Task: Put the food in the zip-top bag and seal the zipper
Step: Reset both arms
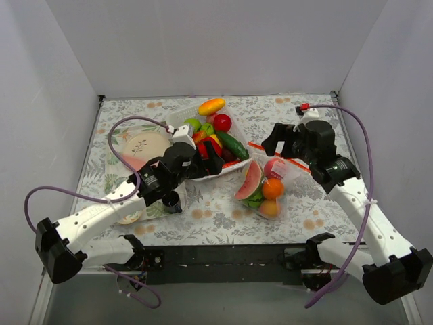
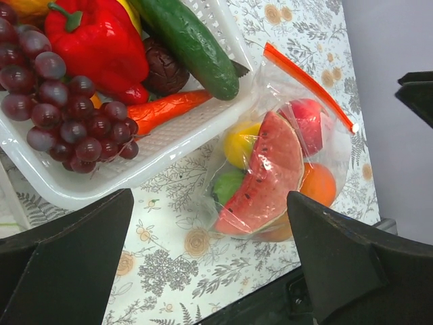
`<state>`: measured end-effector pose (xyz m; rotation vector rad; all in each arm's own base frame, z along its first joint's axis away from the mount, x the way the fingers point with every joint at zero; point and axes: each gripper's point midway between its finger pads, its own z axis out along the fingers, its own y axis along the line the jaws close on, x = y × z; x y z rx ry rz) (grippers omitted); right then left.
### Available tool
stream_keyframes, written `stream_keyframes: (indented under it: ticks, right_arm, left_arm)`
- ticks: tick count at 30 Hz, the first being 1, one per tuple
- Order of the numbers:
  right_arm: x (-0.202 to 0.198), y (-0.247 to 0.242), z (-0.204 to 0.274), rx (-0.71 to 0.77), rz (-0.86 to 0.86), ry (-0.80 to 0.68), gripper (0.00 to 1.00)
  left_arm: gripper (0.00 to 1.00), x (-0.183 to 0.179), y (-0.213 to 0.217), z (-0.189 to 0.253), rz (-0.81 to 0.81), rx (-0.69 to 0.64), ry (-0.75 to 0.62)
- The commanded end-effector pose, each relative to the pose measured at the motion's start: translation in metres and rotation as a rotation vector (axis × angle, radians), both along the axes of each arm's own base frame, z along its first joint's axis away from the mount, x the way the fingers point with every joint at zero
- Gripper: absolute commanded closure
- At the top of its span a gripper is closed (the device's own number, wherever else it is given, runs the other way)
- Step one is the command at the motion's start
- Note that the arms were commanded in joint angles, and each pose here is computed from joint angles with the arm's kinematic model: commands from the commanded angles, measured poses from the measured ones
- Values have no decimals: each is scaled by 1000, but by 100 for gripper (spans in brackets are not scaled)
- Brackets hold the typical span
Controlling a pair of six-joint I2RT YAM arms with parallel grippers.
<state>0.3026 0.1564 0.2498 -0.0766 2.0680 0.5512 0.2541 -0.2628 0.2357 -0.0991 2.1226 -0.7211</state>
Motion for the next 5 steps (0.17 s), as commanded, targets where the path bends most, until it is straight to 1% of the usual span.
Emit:
stream_keyframes:
  ticks: [1, 4, 5]
  right_arm:
    - [5, -6, 23, 27, -41, -114, 1]
    - [4, -10, 22, 19, -56, -118, 1]
    - [3, -11, 23, 16, -61, -121, 1]
  left_arm:
    - [2, 4, 5, 9, 45, -28, -4]
    - [2, 7, 6, 17, 57, -51, -35]
    - [2, 5, 3, 20, 22, -53, -56]
